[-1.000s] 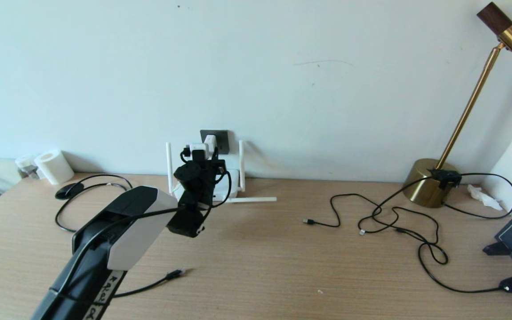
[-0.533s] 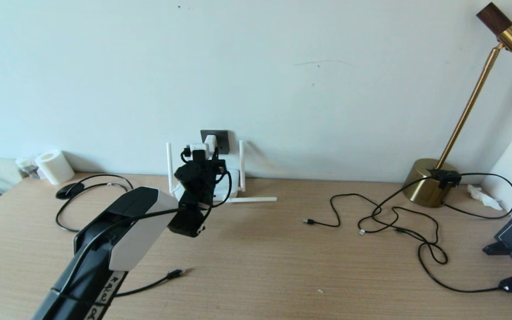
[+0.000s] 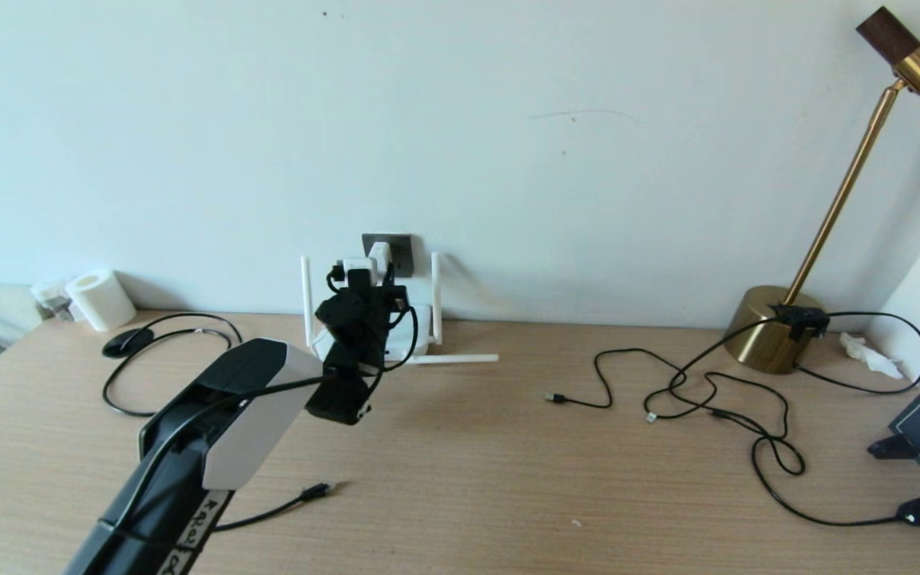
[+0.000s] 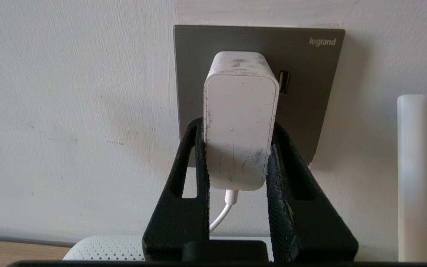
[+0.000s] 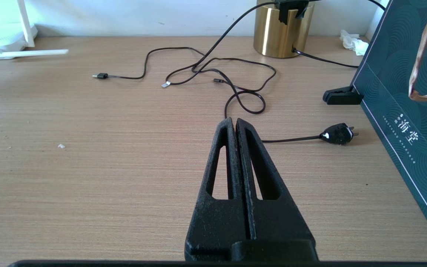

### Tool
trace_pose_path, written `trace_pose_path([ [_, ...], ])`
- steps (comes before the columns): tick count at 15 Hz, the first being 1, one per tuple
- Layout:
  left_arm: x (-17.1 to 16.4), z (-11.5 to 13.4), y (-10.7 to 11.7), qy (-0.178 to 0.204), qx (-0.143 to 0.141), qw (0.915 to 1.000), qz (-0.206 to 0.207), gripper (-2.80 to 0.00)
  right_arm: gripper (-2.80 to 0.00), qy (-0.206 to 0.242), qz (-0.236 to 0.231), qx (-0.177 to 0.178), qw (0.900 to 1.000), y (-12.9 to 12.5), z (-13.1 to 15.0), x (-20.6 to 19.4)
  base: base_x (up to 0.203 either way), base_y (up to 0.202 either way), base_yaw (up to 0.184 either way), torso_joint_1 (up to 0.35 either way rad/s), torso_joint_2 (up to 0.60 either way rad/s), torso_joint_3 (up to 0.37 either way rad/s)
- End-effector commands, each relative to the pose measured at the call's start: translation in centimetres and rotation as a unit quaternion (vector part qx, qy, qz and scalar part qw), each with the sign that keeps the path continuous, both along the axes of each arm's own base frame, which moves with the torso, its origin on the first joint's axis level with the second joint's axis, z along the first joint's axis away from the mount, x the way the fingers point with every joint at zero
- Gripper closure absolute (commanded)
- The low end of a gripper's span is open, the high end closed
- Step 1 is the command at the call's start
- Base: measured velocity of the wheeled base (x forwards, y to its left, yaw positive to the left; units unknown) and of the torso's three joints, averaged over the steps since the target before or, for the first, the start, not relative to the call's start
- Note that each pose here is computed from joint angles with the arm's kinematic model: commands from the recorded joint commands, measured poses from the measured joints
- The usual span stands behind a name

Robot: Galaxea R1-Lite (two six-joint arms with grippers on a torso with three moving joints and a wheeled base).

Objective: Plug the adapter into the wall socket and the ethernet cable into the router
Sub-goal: Plug plug into socket

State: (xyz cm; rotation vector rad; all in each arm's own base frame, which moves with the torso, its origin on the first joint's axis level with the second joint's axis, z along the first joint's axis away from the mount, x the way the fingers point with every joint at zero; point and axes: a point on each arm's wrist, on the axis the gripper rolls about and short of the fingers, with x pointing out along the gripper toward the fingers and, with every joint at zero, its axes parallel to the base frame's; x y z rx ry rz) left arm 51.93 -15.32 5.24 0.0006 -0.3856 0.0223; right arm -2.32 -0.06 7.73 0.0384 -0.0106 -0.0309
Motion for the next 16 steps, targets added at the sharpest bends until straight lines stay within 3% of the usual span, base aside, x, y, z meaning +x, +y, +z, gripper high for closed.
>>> trace_pose_path([
  [1, 0.06, -0.27, -0.02, -0.002, 0.0, 1.0, 0.0, 0.0, 0.0, 0.0, 0.0, 0.0, 1.0, 0.0, 0.01, 0.01, 0.0, 0.0, 0.0, 0.0, 0.0, 0.0],
  [16, 0.04, -0.62, -0.1, 0.009, 0.003, 1.0, 0.0, 0.0, 0.0, 0.0, 0.0, 0.0, 1.0, 0.0, 0.01, 0.01, 0.0, 0.0, 0.0, 0.0, 0.0, 0.0],
])
